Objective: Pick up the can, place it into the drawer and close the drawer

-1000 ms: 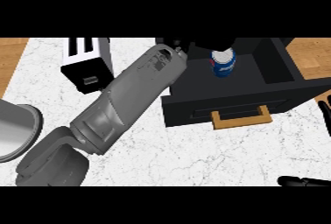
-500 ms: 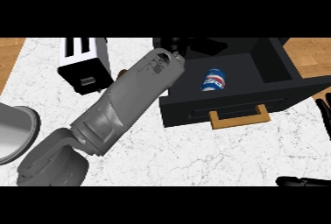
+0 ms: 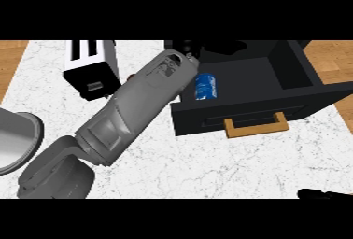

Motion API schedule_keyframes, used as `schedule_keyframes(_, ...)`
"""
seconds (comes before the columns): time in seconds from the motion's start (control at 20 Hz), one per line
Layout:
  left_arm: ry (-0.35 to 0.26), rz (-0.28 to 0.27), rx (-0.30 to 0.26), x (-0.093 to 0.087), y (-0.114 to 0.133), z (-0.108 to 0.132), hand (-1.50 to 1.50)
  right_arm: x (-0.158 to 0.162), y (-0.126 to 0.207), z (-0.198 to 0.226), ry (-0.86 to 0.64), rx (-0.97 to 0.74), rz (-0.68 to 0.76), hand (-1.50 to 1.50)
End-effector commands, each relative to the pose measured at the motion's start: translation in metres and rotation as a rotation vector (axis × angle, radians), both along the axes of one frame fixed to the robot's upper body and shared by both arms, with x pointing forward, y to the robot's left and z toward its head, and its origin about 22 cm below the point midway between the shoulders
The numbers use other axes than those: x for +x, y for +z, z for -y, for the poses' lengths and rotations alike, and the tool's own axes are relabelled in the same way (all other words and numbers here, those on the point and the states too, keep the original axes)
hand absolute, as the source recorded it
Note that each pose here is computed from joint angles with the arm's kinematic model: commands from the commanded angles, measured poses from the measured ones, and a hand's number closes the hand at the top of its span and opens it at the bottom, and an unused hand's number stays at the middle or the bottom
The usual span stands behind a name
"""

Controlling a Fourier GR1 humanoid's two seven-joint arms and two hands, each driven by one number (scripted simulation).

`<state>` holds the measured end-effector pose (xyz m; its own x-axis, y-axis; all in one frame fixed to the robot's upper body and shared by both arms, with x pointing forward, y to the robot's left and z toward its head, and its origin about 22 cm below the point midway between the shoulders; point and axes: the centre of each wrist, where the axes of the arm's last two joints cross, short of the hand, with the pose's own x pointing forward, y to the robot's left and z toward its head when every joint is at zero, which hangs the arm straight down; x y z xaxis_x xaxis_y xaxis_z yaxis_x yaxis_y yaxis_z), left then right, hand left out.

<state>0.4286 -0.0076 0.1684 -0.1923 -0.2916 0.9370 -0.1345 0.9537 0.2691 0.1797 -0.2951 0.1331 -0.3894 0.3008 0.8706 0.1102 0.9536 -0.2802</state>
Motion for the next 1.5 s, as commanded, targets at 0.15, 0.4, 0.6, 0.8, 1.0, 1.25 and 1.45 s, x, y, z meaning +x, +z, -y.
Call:
schedule_keyframes(0.15,-0.021,-0.021,-0.087,-0.002,0.004,0.003,-1.50,-0.002,0.011,-0.015,0.005,-0.222,0.068,-1.50)
schedule_keyframes(0.4,0.009,0.026,-0.133,-0.007,0.016,0.011,-1.50,0.007,0.016,-0.023,0.000,-0.351,0.104,-1.50)
schedule_keyframes(0.6,0.004,0.044,-0.123,-0.007,0.012,0.010,-1.50,0.016,0.009,-0.033,-0.053,-0.507,0.099,-1.50)
schedule_keyframes(0.8,-0.004,0.049,-0.118,-0.009,0.023,0.016,-1.50,0.034,-0.006,-0.035,-0.074,-0.677,0.076,-1.50)
schedule_keyframes(1.0,-0.029,0.038,-0.124,-0.013,0.024,0.020,-1.50,0.056,-0.021,-0.058,-0.080,-0.784,0.051,-1.50)
schedule_keyframes(1.25,-0.024,0.025,-0.136,-0.013,0.018,0.011,-1.50,0.076,-0.045,-0.064,-0.152,-0.922,-0.017,-1.50)
schedule_keyframes(1.45,0.003,0.013,-0.114,-0.003,0.033,-0.014,-1.50,0.098,-0.073,-0.081,-0.189,-0.874,-0.012,-1.50)
